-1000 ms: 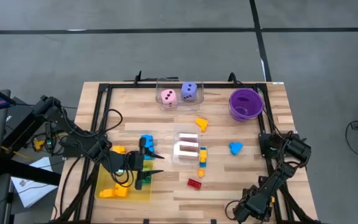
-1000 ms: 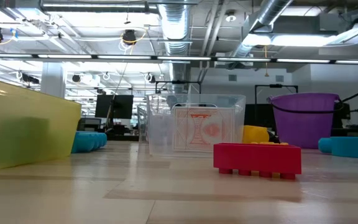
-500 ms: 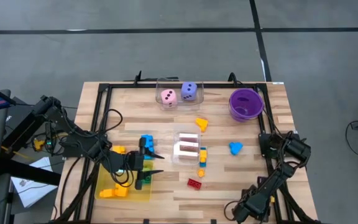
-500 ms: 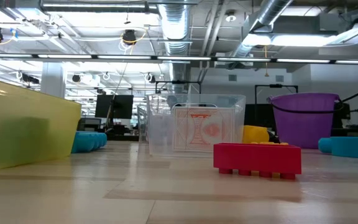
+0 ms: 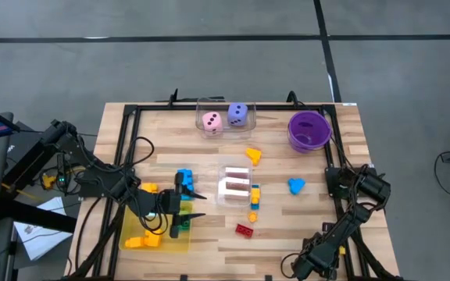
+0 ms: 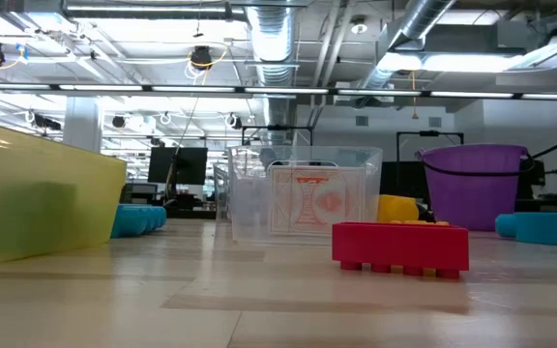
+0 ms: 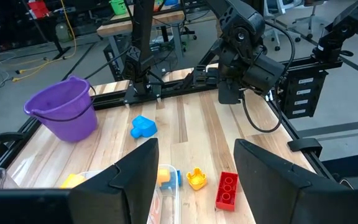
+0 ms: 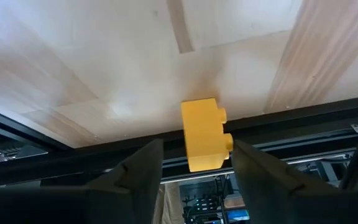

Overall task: Pick & Place Toys
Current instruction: Put the yellow game piece into the yellow bin

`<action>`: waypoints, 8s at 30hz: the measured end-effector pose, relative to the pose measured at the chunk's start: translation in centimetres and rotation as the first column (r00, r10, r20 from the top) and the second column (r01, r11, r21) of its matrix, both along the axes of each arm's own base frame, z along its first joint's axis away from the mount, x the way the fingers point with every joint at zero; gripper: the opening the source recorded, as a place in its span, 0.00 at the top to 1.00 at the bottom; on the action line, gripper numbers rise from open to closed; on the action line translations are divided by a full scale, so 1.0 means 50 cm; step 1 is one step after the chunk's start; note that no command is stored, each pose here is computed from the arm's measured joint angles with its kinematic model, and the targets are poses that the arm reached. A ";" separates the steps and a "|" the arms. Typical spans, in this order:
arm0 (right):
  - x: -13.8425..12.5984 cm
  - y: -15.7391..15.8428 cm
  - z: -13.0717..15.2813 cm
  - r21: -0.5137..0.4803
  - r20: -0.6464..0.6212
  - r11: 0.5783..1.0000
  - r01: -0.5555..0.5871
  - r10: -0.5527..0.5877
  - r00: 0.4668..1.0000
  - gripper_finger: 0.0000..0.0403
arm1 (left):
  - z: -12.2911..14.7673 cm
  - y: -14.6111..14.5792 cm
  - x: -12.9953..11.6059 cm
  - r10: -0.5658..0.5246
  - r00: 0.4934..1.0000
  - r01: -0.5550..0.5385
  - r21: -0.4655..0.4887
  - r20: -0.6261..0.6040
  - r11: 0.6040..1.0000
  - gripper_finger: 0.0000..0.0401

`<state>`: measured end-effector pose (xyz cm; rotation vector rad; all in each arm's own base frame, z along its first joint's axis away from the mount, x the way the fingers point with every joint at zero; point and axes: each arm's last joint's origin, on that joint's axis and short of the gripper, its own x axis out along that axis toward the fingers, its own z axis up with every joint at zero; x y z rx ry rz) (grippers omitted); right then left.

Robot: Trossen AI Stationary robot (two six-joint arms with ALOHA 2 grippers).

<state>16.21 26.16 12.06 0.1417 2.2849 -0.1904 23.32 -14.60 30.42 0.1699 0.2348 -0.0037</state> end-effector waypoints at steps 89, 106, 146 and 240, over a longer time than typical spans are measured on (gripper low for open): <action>0.179 -0.023 0.433 -0.866 0.467 0.471 0.168 0.882 -0.065 0.81 | -0.047 -0.045 0.057 -0.161 0.987 0.141 0.387 0.019 0.911 0.49; 0.221 0.044 0.418 -0.863 0.491 0.505 0.036 0.853 -0.178 0.81 | -0.092 -0.084 0.104 -0.104 0.989 -0.009 0.754 0.102 0.657 0.48; 0.326 -0.001 0.415 -0.838 0.522 0.539 0.087 0.837 -0.163 0.81 | -0.059 -0.074 0.112 -0.113 0.954 -0.065 0.561 0.277 0.825 0.35; 0.228 0.047 0.419 -0.888 0.347 0.358 0.288 0.934 -0.089 0.48 | -0.083 -0.040 -0.029 -0.104 0.882 0.163 0.091 -0.459 0.983 0.77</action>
